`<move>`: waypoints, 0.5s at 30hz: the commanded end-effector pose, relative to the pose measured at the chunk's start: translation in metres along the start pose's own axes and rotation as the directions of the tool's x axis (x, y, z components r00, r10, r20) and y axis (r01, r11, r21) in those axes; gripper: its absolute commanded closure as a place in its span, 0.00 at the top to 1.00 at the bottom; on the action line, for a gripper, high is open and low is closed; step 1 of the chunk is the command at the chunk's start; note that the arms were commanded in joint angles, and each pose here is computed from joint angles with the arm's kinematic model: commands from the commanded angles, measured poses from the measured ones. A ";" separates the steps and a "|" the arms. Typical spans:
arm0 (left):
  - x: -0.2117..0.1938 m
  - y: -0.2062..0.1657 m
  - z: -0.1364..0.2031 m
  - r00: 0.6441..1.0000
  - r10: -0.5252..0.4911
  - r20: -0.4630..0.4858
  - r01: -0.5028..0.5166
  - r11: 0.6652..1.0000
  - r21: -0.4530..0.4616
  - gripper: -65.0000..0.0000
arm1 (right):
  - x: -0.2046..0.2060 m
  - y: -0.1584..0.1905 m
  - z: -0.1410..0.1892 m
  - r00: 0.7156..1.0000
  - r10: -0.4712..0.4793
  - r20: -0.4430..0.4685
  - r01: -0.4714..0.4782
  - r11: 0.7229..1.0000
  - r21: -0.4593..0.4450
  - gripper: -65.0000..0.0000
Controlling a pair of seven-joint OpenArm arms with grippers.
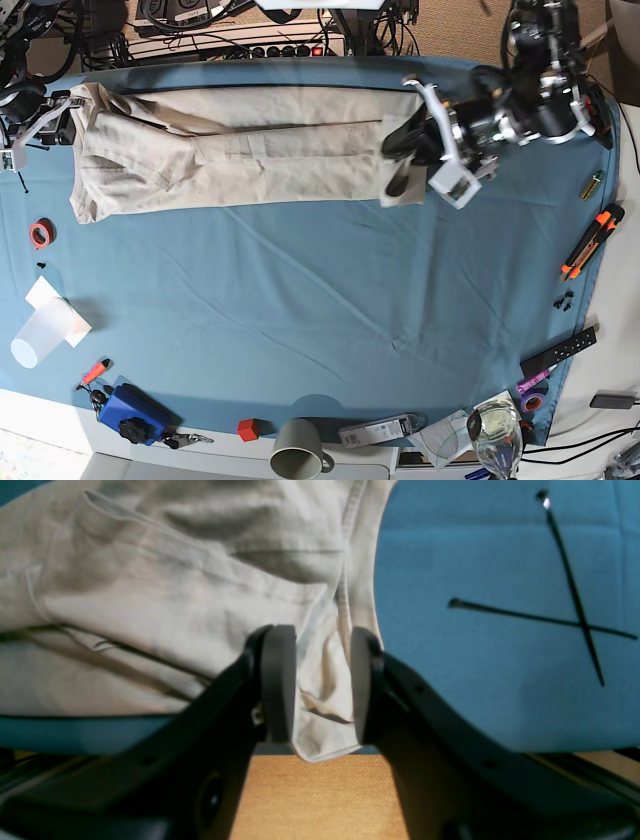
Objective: Fold the T-shirt properly
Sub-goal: 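Carry the left gripper's strip end toward the right gripper, folding it over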
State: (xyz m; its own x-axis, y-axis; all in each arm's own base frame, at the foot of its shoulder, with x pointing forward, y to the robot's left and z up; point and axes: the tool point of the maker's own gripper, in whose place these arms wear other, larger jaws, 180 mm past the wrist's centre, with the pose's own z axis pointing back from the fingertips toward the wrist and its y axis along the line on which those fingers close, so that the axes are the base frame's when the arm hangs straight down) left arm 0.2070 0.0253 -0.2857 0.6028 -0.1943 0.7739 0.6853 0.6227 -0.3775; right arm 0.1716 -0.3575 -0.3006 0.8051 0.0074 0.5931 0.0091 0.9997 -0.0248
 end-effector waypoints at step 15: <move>0.049 -0.083 -0.080 0.977 -0.185 0.110 0.203 0.961 -0.189 0.00 | 0.012 -0.011 0.006 0.999 0.040 0.027 -0.038 0.998 -0.056 0.29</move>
State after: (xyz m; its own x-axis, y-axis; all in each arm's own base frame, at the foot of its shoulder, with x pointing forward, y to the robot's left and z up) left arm 0.2074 -0.0924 -0.2743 0.4467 -0.2734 0.8519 0.8494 0.4286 -0.3078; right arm 0.1699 -0.3641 -0.3014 0.8118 0.0162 0.5837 0.0229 0.9980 -0.0595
